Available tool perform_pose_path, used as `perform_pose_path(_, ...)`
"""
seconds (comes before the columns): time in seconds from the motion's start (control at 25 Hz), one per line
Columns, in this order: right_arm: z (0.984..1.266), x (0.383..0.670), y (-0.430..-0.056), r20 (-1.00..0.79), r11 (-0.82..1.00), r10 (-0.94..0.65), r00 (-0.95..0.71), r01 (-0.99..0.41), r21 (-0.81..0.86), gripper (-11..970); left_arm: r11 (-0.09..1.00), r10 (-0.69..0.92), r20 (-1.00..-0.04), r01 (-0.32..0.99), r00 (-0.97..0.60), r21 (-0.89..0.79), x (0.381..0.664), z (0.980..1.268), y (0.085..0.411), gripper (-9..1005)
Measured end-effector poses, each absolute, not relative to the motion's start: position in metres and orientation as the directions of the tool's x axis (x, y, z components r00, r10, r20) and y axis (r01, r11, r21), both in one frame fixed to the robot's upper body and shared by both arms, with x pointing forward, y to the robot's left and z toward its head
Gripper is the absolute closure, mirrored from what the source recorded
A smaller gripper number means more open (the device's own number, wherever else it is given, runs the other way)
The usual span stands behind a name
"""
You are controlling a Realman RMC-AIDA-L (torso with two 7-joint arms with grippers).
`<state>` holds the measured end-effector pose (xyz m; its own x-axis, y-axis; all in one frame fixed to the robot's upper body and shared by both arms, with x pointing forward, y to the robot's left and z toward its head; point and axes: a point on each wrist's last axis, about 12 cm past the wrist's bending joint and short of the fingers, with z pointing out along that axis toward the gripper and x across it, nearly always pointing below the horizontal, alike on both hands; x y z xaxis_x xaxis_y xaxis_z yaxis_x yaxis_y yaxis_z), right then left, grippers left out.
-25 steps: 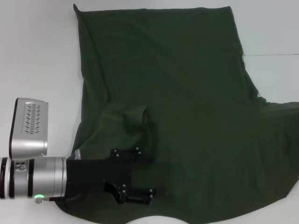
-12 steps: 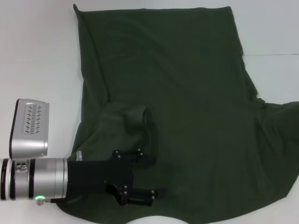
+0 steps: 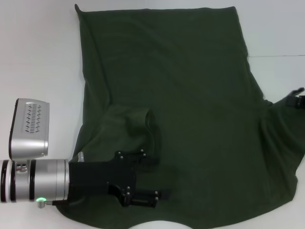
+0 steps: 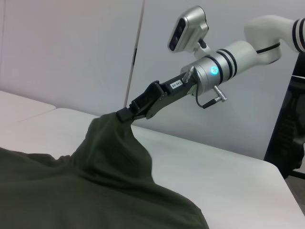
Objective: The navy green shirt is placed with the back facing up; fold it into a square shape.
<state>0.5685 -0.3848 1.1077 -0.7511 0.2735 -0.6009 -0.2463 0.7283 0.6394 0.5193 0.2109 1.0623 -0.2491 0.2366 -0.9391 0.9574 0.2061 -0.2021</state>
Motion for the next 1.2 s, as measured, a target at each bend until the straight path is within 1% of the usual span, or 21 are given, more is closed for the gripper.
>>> perform_pose_path(0.32, 1.115, 0.592, -0.350, -0.604, 0.702, 0.243, -0.759, -0.292, 0.649, 945, 0.212, 0.240, -0.937, 0.956, -0.253, -0.204, 0.522, 1.064, 0.211, 122)
perform_pose_path(0.48, 1.113, 0.605, -0.329, -0.591, 0.703, 0.238, -0.771, -0.284, 0.653, 944, 0.214, 0.241, -0.937, 0.956, -0.253, -0.203, 0.523, 1.064, 0.211, 122)
perform_pose_path(0.64, 1.108, 0.612, -0.304, -0.593, 0.699, 0.187, -0.783, -0.318, 0.640, 944, 0.215, 0.242, -0.937, 0.956, -0.252, -0.202, 0.523, 1.064, 0.211, 122)
perform_pose_path(0.76, 1.107, 0.614, -0.287, -0.613, 0.691, 0.137, -0.778, -0.368, 0.622, 846, 0.216, 0.243, -0.937, 0.955, -0.252, -0.201, 0.523, 1.064, 0.211, 123)
perform_pose_path(0.88, 1.107, 0.615, -0.281, -0.623, 0.688, 0.121, -0.773, -0.388, 0.614, 757, 0.218, 0.244, -0.937, 0.955, -0.251, -0.199, 0.524, 1.065, 0.211, 123)
perform_pose_path(1.2, 1.107, 0.610, -0.299, -0.622, 0.691, 0.171, -0.764, -0.357, 0.628, 566, 0.222, 0.244, -0.937, 0.955, -0.249, -0.196, 0.524, 1.065, 0.212, 122)
